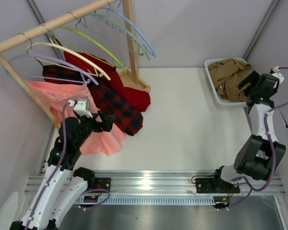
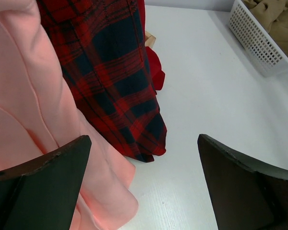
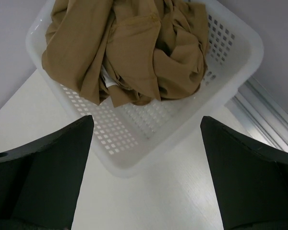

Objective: Place the skirt on the hanger

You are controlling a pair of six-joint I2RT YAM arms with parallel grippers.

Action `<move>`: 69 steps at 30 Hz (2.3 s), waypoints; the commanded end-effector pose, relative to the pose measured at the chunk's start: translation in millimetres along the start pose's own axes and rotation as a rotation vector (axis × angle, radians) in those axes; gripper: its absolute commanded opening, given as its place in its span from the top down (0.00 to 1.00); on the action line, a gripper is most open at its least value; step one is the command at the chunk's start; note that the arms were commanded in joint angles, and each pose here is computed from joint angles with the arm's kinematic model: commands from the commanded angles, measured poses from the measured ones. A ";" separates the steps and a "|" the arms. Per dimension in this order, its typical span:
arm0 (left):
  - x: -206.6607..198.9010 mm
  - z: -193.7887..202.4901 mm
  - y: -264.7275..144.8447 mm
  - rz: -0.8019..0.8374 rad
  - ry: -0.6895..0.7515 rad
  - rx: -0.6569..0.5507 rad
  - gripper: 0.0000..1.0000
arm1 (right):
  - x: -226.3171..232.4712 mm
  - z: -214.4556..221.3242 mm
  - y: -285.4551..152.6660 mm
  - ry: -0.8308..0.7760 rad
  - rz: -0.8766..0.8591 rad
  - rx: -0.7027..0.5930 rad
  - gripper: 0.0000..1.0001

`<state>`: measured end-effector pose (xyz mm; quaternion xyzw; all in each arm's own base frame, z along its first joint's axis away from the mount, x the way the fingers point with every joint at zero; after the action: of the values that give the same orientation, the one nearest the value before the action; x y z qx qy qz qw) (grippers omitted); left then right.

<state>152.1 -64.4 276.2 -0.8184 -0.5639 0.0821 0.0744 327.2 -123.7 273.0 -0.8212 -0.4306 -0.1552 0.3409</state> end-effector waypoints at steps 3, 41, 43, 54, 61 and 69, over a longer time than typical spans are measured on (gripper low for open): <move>-3.3 -2.9 10.5 0.070 0.046 -0.005 0.01 | 20.5 -30.7 42.2 -0.121 -0.101 -0.093 0.01; -63.0 -87.9 16.2 0.487 0.120 -0.175 0.01 | 161.0 -97.0 -25.3 -0.131 -0.522 -0.158 1.00; -73.2 -93.5 20.4 0.522 0.113 -0.183 0.01 | 169.8 -111.1 -56.5 -0.108 -0.580 -0.195 1.00; -130.0 -116.1 57.7 0.660 0.067 -0.216 0.00 | 208.3 -109.5 -183.2 -0.123 -0.934 -0.131 1.00; -164.8 -127.2 73.6 0.728 0.105 -0.234 0.01 | 225.7 -72.5 -230.9 -0.143 -1.077 -0.006 1.00; -153.0 -117.1 77.1 0.541 0.118 -0.190 0.00 | 199.1 13.1 -222.4 -0.360 -1.038 0.205 1.00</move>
<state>191.9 -249.8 363.9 -0.9629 -0.2679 0.0205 0.0255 270.6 86.3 484.1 -0.4859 -0.8249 -0.1565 0.2428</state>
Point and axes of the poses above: each gripper's point midway between its finger pads, its own y axis out along the fingers, its own x axis along the line the jaws close on, z = x × y, the point moved 10 cm from there along -y, back along the fingers, and after that the axes turned 14 degrees about y, right-handed, at the moved point
